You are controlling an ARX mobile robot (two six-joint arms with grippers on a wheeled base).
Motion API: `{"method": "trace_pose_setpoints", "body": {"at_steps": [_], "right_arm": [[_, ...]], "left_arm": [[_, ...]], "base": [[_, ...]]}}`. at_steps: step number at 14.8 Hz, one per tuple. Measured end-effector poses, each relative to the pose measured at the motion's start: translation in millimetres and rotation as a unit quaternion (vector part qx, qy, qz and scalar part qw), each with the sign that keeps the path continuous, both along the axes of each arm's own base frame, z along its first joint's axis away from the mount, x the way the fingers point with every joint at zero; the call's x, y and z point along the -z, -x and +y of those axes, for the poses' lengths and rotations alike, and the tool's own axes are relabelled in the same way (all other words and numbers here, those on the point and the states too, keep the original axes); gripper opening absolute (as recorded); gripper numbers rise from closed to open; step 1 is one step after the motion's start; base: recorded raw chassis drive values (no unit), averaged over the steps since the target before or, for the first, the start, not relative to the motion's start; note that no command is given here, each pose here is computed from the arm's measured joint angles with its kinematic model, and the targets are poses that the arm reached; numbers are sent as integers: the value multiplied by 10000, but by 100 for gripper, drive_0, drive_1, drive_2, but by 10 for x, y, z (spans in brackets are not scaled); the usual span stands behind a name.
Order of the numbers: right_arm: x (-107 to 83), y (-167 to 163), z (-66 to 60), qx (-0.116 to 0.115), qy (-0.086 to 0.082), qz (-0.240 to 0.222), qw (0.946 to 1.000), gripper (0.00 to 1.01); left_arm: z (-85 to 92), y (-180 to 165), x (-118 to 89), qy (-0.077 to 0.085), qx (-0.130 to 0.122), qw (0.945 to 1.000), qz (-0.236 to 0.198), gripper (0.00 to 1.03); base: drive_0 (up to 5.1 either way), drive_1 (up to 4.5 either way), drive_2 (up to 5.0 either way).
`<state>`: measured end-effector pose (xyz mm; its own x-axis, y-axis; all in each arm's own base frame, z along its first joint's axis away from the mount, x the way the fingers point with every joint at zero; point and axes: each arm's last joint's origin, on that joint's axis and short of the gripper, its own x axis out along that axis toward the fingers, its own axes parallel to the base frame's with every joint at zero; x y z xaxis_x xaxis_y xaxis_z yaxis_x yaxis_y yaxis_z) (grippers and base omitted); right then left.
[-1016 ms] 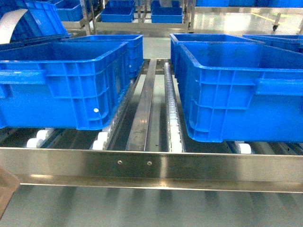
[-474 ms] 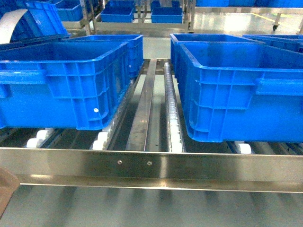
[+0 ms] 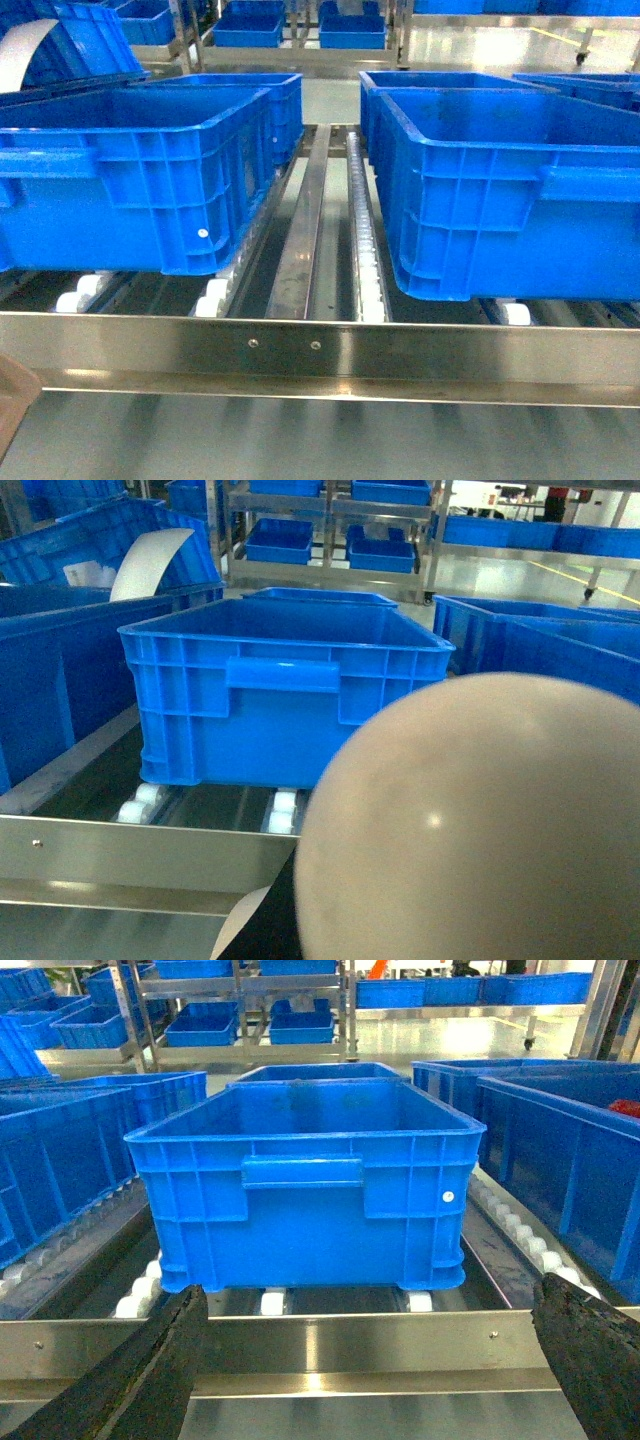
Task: Place part in tray to right shelf
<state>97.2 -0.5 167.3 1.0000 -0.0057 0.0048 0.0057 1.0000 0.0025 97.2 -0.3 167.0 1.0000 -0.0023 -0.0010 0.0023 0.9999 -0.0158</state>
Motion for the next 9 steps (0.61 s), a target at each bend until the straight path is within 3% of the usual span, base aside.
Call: {"method": "trace_pose_setpoints", "body": {"at_steps": [9], "right_arm": [[0, 0, 0, 0, 0, 0, 10000, 98]], "left_arm": [[0, 0, 0, 0, 0, 10000, 0, 14]], "base": [[0, 0, 0]]}}
